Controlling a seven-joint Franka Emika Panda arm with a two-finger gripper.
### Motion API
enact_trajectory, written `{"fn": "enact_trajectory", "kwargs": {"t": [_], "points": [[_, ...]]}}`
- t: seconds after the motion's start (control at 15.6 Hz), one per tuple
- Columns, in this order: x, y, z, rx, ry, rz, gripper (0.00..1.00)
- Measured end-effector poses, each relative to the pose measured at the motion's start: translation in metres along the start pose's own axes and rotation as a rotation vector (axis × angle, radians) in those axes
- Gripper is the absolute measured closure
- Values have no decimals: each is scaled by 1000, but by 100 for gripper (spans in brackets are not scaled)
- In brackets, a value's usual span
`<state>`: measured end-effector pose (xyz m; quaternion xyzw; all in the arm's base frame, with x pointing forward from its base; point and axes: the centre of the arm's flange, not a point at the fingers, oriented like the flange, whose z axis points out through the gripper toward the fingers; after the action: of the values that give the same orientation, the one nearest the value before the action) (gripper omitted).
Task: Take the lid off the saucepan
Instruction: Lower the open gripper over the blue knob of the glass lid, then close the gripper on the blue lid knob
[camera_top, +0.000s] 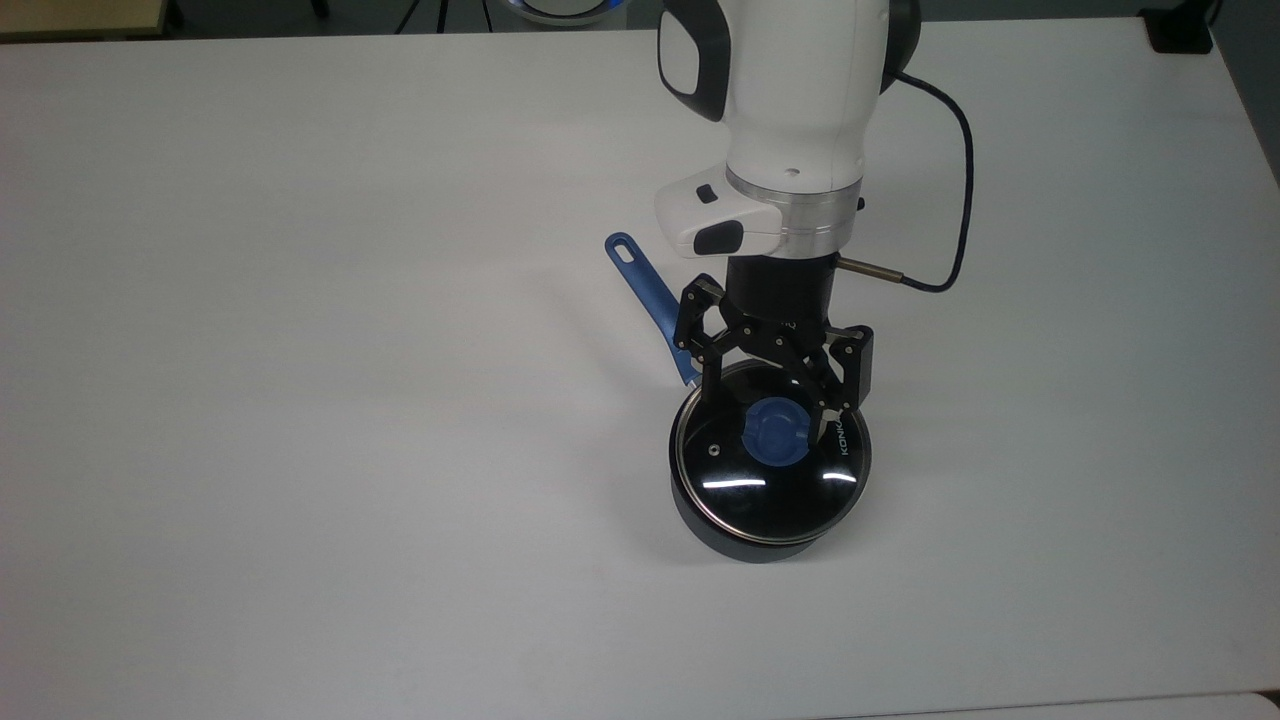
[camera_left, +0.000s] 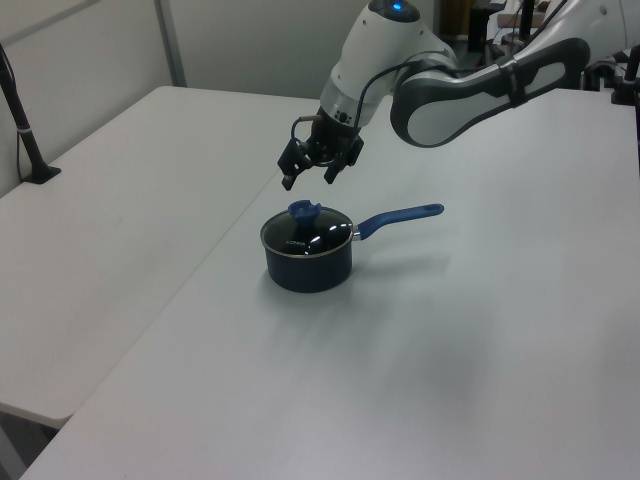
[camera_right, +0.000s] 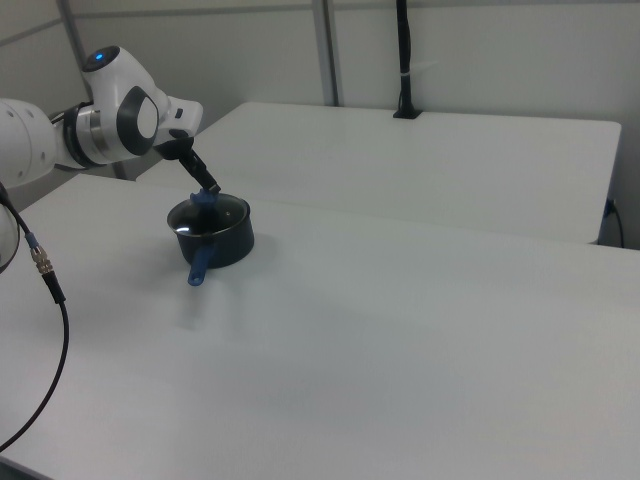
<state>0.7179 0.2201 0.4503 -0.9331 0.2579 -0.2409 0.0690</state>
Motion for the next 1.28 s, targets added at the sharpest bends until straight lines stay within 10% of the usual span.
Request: {"fn": "enact_trajectory", "kwargs": {"t": [0.83, 1.28], "points": [[-39, -15, 40, -87, 42, -152, 2], [-44, -20, 39, -104, 75, -205, 37]]}}
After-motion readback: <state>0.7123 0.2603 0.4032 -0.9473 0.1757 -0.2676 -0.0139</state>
